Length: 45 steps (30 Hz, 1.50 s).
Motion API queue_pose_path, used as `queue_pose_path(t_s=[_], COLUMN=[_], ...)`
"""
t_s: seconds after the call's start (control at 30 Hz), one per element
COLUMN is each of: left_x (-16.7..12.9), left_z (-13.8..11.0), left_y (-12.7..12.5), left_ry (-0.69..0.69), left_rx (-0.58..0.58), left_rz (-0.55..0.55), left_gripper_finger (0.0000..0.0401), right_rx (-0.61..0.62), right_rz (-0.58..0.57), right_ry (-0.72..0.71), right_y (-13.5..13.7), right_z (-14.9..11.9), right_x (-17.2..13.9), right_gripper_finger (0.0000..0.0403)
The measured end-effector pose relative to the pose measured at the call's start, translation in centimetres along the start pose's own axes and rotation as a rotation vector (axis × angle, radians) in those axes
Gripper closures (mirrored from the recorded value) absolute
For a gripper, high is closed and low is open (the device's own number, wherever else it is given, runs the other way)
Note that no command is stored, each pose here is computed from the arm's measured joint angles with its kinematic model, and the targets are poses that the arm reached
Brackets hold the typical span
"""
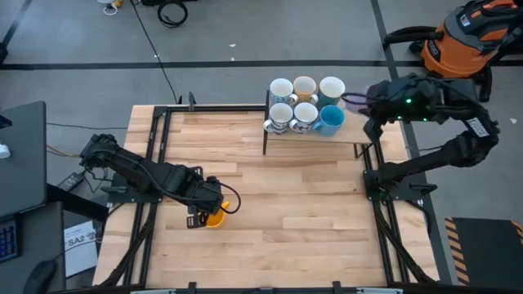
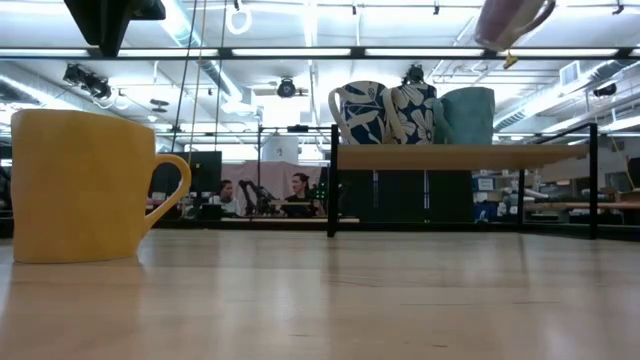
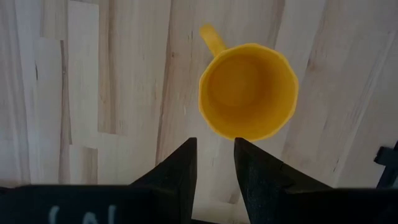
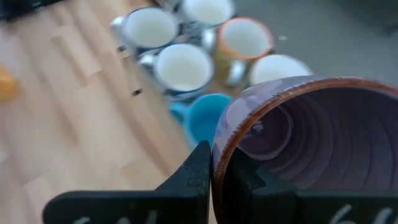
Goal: Place coffee mugs
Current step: Put the purple mug on the shelf
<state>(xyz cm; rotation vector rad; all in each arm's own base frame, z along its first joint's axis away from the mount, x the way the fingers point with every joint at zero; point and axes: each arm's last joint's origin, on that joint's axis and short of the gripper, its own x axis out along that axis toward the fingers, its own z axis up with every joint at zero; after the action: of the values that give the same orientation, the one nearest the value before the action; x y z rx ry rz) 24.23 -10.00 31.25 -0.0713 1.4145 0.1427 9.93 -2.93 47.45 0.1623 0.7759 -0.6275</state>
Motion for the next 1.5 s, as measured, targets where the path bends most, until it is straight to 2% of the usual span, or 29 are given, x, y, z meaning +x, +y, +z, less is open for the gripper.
queue_pose_path(t_s=[0.1,0.23,0.43,0.67,0.83,1.1,1.2,1.5], left_x=[0.0,0.0,0.0,0.0,0.0,0.0,0.0,0.0], left_z=[0.0,0.0,0.0,0.0,0.0,0.0,0.1,0.3], left_y=[0.0,0.0,0.0,0.0,0.0,0.0,0.0,-0.2], left_ry=[0.0,0.0,0.0,0.0,0.0,-0.001,-0.008,-0.033], left_rx=[0.0,0.0,0.0,0.0,0.0,-0.001,-0.002,-0.005], left_rz=[0.0,0.0,0.0,0.0,0.0,-0.001,-0.005,-0.02], left_gripper_finger=[0.0287,0.0287,0.0287,0.0287,0.0287,0.0287,0.0287,0.0287], right_rx=[0.014,-0.071,-0.184,-0.253,-0.301,-0.295,-0.261,-0.13], right_rz=[-0.075,-0.139,-0.231,-0.309,-0.299,-0.247,-0.257,-0.145], right_ry=[-0.027,-0.022,0.037,0.154,0.254,0.343,0.381,0.474], right_y=[-0.7,-1.2,-1.9,-3.1,-4.0,-5.9,-6.9,-10.1], right_z=[-0.2,-0.2,0.5,1.0,0.9,1.3,1.5,1.9], right_x=[-0.4,-0.3,0.7,2.7,4.5,7.1,8.0,11.7], right_gripper_finger=[0.0374,0.0374,0.0374,0.0374,0.0374,0.0373,0.0373,0.0373])
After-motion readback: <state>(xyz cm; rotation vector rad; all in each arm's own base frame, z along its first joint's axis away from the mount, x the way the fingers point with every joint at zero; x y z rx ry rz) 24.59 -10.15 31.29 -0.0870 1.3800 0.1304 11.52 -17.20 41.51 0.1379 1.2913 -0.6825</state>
